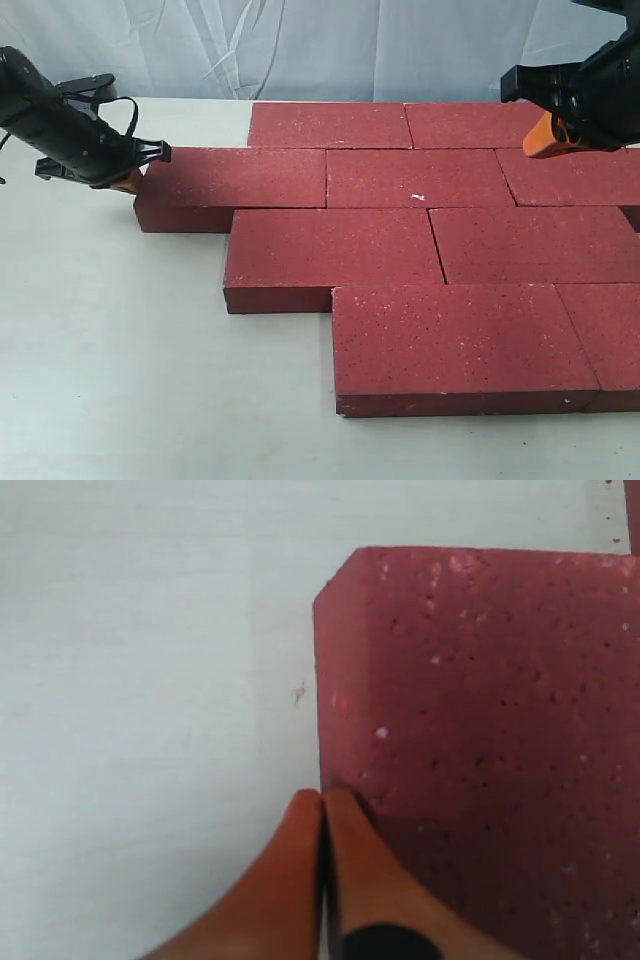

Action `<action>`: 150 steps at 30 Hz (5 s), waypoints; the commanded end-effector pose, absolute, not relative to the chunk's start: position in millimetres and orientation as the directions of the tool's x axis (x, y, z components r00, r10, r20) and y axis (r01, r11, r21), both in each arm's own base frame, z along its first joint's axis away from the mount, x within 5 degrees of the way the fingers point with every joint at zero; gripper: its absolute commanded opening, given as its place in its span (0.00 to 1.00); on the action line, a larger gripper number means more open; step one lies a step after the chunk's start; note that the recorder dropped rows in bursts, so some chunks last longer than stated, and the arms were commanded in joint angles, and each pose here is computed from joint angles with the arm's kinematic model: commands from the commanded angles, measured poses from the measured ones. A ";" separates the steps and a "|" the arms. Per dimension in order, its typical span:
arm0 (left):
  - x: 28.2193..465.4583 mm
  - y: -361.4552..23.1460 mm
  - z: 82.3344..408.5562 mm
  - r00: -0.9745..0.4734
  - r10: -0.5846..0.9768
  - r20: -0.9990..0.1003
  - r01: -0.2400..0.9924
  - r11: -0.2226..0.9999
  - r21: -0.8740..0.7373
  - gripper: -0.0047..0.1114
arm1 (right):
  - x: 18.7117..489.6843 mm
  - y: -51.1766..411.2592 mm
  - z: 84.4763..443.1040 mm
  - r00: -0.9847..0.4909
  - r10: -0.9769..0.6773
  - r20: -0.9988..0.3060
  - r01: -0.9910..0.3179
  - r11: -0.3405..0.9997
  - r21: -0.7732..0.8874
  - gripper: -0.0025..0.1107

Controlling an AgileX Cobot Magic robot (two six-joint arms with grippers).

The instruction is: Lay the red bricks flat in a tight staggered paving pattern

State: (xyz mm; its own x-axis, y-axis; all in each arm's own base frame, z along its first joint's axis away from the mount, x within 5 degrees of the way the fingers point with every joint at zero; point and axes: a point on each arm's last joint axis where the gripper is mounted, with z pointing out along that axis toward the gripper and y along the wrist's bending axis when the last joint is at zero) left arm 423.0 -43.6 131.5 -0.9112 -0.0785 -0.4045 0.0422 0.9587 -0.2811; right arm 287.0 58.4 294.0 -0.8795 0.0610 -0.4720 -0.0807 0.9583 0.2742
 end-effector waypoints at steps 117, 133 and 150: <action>201.9 -51.5 312.4 -0.651 0.117 -0.750 0.303 0.946 -0.116 0.04 | 123.8 23.1 310.9 -0.316 0.049 -0.947 -0.173 0.979 0.108 0.02; 201.9 -51.5 312.4 -0.651 0.117 -0.750 0.303 0.946 -0.116 0.04 | 68.6 13.9 276.1 -0.175 0.089 -0.980 -0.163 0.980 0.118 0.02; 201.9 -51.5 312.4 -0.651 0.117 -0.750 0.303 0.946 -0.116 0.04 | 53.2 10.9 185.4 -0.230 0.052 -0.972 -0.152 0.984 0.089 0.02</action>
